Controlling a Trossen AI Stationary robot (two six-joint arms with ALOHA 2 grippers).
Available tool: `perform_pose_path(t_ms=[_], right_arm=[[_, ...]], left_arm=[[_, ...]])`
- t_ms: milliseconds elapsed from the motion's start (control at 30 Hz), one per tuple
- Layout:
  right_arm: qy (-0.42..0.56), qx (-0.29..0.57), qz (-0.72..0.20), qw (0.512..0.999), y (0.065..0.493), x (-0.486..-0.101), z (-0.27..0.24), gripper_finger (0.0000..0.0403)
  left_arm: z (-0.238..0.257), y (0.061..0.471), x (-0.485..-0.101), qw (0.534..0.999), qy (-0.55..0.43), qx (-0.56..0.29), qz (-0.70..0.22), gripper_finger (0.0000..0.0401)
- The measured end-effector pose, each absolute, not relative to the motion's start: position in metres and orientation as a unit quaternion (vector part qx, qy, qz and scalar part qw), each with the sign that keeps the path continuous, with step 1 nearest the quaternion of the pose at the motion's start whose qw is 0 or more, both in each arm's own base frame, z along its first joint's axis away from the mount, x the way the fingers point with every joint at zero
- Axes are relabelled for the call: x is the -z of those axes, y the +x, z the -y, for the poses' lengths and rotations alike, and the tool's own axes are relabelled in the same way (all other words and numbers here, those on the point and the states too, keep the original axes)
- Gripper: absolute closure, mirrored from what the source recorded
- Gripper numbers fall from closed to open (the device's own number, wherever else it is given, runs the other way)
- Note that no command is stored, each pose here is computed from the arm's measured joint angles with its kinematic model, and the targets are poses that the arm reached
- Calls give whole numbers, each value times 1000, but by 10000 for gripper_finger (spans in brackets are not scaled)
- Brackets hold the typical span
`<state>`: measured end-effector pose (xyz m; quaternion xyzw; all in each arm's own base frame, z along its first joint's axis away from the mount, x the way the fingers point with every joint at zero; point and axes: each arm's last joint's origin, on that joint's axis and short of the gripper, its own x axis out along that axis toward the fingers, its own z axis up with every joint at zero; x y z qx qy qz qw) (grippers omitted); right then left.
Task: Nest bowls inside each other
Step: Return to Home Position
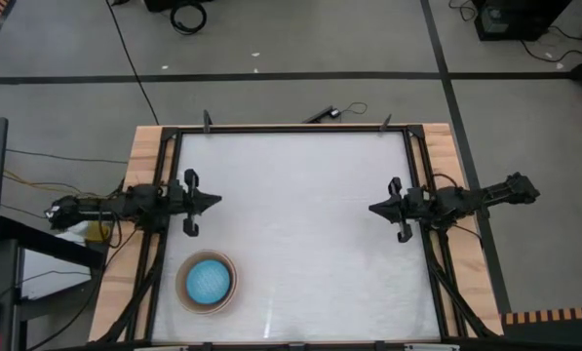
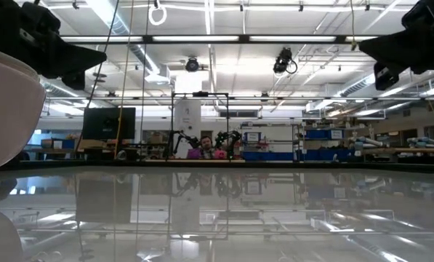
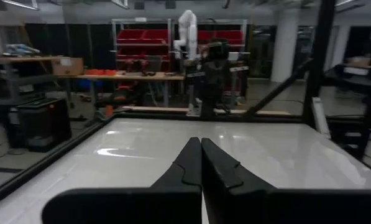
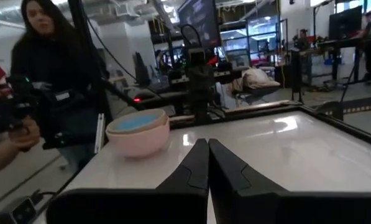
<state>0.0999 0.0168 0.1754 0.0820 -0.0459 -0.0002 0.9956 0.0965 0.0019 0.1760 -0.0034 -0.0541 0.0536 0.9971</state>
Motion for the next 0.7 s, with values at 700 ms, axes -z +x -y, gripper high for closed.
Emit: perform_pose_path(t_ms=[700], right_arm=[[61, 0, 42, 997, 95, -173, -16, 388]], left_arm=[[1, 97, -171, 999, -35, 9, 26, 401]])
